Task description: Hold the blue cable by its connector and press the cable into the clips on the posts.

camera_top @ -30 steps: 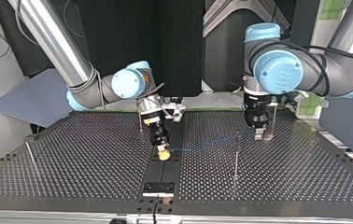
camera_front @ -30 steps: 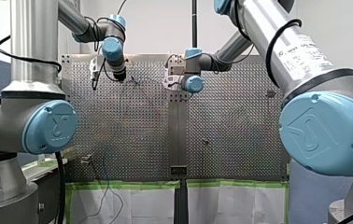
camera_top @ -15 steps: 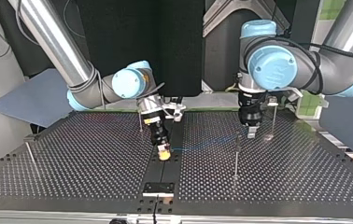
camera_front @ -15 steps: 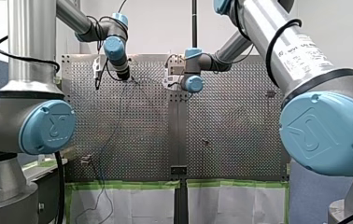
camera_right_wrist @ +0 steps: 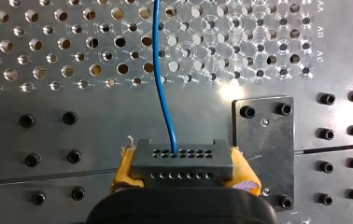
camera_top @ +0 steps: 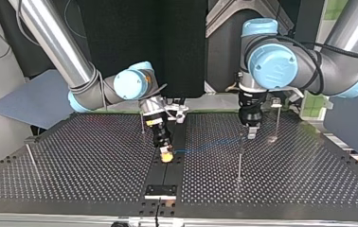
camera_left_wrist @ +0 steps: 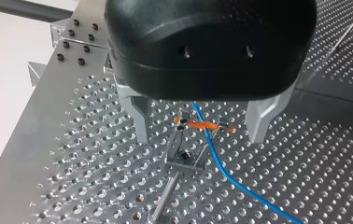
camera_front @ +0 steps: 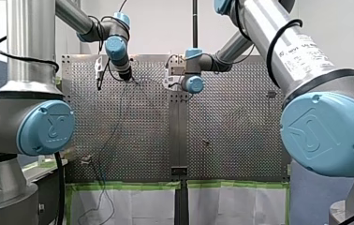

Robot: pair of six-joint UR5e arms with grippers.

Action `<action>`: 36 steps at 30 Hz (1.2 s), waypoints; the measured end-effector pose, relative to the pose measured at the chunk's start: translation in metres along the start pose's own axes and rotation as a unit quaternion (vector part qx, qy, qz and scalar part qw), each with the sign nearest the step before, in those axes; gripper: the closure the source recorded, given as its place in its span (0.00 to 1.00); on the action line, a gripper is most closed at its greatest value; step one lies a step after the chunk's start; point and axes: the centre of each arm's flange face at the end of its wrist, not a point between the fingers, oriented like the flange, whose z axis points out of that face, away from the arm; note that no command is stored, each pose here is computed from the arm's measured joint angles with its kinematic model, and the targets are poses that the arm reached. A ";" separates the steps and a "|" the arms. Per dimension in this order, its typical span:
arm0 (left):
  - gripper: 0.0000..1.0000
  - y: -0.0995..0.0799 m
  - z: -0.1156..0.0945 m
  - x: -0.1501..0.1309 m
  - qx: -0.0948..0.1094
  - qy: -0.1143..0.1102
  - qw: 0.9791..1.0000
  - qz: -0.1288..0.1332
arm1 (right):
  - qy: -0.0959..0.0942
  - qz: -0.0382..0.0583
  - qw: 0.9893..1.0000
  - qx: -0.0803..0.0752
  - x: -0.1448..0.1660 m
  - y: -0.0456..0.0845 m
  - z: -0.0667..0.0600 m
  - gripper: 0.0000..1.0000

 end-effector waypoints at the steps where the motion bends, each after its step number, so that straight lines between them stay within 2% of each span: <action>1: 0.00 0.000 0.000 0.000 0.001 0.000 1.000 0.000 | 0.000 0.000 1.000 0.000 0.000 0.000 0.000 1.00; 20: 0.00 -0.005 -0.003 0.001 0.008 0.000 1.000 0.004 | 0.000 0.000 1.000 0.000 0.000 0.000 0.000 1.00; 31: 0.00 -0.006 -0.001 -0.001 0.007 -0.009 0.999 0.036 | 0.000 0.001 1.000 0.001 0.000 -0.001 0.000 1.00; 36: 0.00 -0.009 0.001 -0.004 0.011 -0.024 0.998 0.055 | 0.000 0.000 1.000 0.001 0.000 -0.002 0.000 1.00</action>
